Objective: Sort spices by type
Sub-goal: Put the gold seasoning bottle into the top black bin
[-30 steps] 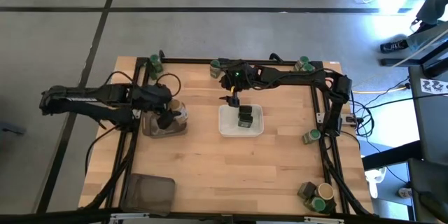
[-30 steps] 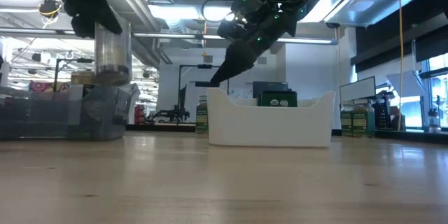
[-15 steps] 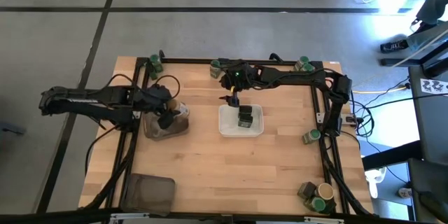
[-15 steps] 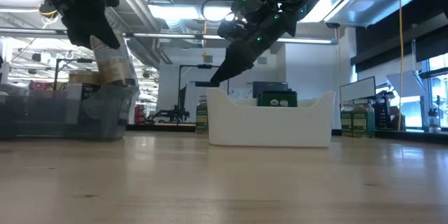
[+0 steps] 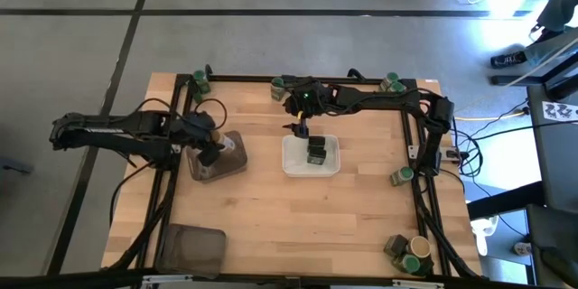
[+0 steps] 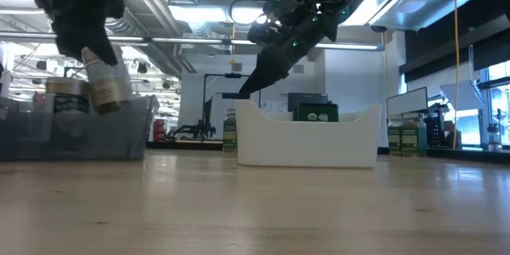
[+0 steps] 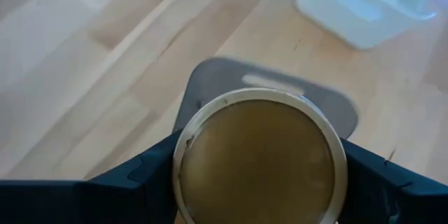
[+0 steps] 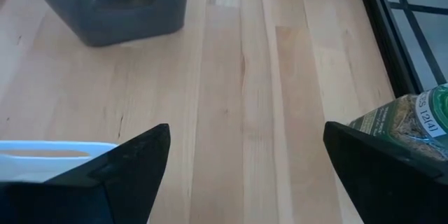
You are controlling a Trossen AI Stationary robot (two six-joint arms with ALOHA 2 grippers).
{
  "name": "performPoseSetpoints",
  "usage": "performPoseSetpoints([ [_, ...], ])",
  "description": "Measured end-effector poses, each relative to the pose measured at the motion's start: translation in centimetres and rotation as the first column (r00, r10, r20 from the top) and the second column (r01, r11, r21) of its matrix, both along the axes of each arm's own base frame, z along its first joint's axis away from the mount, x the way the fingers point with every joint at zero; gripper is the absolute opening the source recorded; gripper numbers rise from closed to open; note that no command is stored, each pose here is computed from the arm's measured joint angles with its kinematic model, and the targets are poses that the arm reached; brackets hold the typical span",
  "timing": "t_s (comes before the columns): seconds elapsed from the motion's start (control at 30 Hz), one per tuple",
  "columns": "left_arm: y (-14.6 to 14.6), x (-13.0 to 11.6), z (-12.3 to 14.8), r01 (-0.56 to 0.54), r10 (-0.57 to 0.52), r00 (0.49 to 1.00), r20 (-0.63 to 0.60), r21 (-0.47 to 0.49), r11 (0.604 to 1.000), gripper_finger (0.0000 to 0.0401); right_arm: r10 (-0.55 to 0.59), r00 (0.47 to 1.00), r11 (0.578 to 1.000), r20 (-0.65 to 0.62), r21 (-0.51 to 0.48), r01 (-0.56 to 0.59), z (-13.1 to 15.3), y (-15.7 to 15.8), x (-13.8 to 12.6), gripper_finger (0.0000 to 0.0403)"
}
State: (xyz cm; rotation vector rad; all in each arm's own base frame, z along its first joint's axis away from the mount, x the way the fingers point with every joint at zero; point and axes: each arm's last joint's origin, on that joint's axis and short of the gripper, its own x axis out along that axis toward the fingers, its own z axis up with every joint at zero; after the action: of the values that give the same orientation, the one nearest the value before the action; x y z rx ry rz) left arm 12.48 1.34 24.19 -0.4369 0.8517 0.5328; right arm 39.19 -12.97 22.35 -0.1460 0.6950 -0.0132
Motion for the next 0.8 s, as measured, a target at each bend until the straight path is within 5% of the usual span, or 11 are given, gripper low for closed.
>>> performPoseSetpoints([
  [0.8, 0.2, 0.1, -3.2, -0.128, 0.125, 0.978, -0.164, -0.009, 0.992, 0.0282, 0.001, 1.0, 1.0, 0.002, -0.001, -0.001, 0.0, 0.0, 0.0, 0.0376],
])
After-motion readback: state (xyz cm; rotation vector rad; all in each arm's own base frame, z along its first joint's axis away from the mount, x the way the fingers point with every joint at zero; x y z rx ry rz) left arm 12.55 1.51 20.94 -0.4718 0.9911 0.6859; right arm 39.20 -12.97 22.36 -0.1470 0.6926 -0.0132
